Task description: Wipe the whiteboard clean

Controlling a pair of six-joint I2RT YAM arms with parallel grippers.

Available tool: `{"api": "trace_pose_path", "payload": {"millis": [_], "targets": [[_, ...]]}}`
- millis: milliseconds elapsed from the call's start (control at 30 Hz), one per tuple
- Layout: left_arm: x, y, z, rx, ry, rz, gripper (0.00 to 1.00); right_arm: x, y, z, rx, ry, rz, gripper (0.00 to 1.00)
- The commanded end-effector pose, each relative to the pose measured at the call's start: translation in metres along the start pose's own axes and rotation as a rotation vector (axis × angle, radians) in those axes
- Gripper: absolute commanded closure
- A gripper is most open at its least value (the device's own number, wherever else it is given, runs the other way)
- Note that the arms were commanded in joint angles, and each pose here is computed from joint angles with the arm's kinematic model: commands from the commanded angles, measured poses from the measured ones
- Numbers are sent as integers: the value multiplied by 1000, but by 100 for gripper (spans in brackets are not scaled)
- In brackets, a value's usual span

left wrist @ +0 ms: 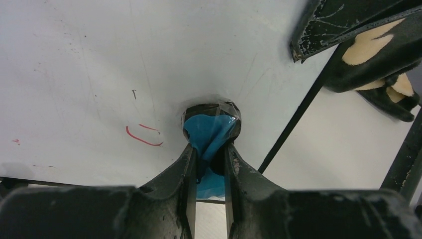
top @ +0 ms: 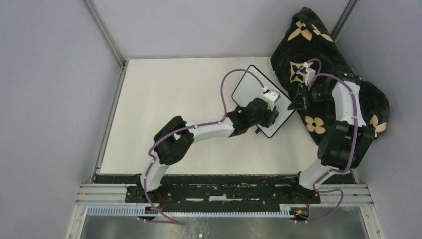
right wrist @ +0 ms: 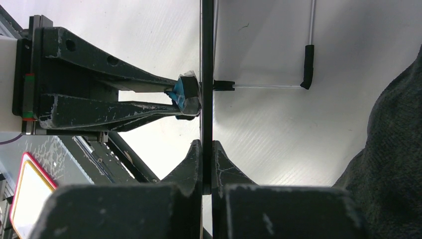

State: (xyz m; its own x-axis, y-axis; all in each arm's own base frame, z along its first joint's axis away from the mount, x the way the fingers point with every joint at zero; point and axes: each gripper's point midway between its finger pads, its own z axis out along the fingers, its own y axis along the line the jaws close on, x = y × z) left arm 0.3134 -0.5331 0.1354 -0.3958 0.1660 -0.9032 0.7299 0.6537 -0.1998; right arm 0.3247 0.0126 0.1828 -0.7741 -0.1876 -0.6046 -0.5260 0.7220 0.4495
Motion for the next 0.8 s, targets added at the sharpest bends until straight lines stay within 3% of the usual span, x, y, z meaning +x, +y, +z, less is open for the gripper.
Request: {"api": "trace_pose_path", "payload": {"millis": [0,567,767], "targets": [[-16,19,4,-34,-23,8,97,-9,16,-2,-40,-16,-49,100],[-11,147,10,-201,31,-65,97,-9,17,-3,-42,-15,-53,99],[-8,135,12,-149,33,-101,97,-9,16,-1,-45,-13,-46,99]]}}
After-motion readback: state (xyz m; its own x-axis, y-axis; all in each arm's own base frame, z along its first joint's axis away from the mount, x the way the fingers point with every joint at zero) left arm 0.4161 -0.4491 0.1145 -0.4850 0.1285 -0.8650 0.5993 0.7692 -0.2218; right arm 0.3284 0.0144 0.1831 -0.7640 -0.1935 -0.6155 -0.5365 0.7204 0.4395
